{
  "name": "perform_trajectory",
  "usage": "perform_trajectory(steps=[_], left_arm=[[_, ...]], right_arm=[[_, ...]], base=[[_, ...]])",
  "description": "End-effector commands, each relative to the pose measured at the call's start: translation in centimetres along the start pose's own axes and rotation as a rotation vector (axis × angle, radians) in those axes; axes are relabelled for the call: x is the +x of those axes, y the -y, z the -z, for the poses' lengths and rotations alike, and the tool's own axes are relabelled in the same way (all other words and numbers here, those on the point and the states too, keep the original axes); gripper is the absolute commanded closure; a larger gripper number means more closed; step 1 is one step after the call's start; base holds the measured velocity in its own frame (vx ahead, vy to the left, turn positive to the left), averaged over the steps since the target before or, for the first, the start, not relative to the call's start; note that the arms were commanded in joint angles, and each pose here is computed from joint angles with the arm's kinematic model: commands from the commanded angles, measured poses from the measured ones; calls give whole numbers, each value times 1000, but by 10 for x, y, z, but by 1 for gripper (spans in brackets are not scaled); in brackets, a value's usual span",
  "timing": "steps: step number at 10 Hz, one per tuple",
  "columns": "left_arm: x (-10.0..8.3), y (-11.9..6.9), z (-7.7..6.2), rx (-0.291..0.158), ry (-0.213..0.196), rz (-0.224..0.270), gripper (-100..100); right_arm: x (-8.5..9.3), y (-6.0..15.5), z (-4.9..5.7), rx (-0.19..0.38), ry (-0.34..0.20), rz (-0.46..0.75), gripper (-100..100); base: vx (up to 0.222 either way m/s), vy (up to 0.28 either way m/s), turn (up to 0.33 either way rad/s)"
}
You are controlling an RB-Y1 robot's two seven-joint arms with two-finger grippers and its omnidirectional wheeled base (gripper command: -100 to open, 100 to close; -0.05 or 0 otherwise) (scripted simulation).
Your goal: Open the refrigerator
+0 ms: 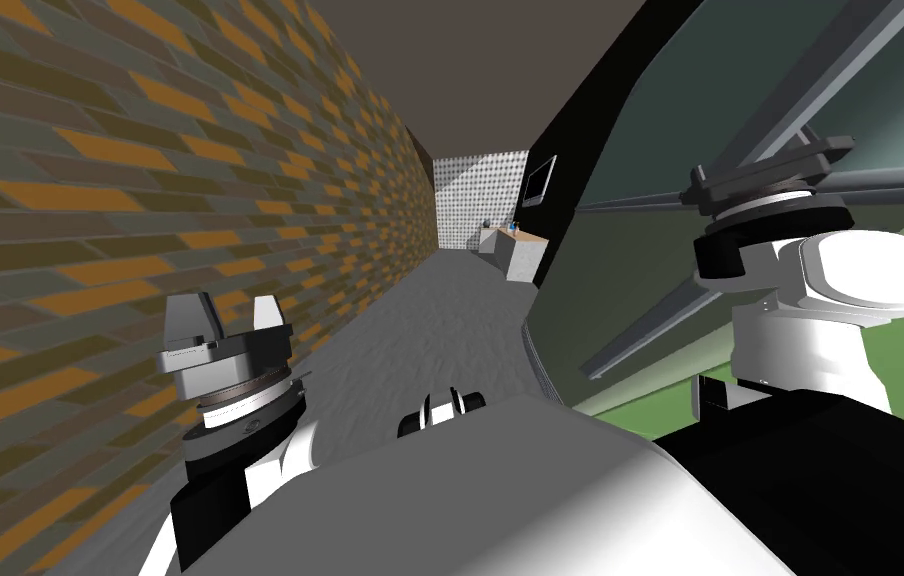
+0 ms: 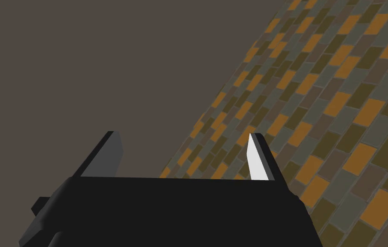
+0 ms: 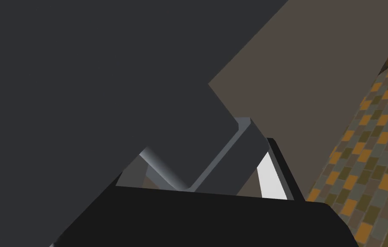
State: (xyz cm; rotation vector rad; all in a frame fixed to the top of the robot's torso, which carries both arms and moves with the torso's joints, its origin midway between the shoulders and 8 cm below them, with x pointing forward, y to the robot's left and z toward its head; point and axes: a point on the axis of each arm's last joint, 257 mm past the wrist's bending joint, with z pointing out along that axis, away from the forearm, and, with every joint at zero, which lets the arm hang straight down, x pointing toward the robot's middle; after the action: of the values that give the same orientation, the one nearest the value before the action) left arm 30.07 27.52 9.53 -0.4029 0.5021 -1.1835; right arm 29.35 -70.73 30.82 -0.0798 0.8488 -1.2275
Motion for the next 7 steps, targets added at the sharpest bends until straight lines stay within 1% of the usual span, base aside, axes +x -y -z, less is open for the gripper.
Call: perform_trajectory(steps=[1,2,3,4,5,6,7], left_arm=[[0,0,0,0,0,0,0],[0,0,0,0,0,0,0],[0,0,0,0,0,0,0],[0,0,0,0,0,0,0],[0,0,0,0,0,0,0],[0,0,0,0,0,0,0],[0,0,0,0,0,0,0]], right_arm=[[13,16,-5,49,-43,60,100],[25,28,-6,82,-78,111,100],[25,29,-6,87,-81,111,100],[35,40,-7,114,-112,163,100],[37,43,-7,125,-118,163,100],[47,57,-6,162,-156,215,100],[47,57,-6,162,-156,215,100]], base=[[27,120,148],[39,143,280],[34,127,109],[62,151,229],[49,109,148],[50,155,253],[51,117,128]])
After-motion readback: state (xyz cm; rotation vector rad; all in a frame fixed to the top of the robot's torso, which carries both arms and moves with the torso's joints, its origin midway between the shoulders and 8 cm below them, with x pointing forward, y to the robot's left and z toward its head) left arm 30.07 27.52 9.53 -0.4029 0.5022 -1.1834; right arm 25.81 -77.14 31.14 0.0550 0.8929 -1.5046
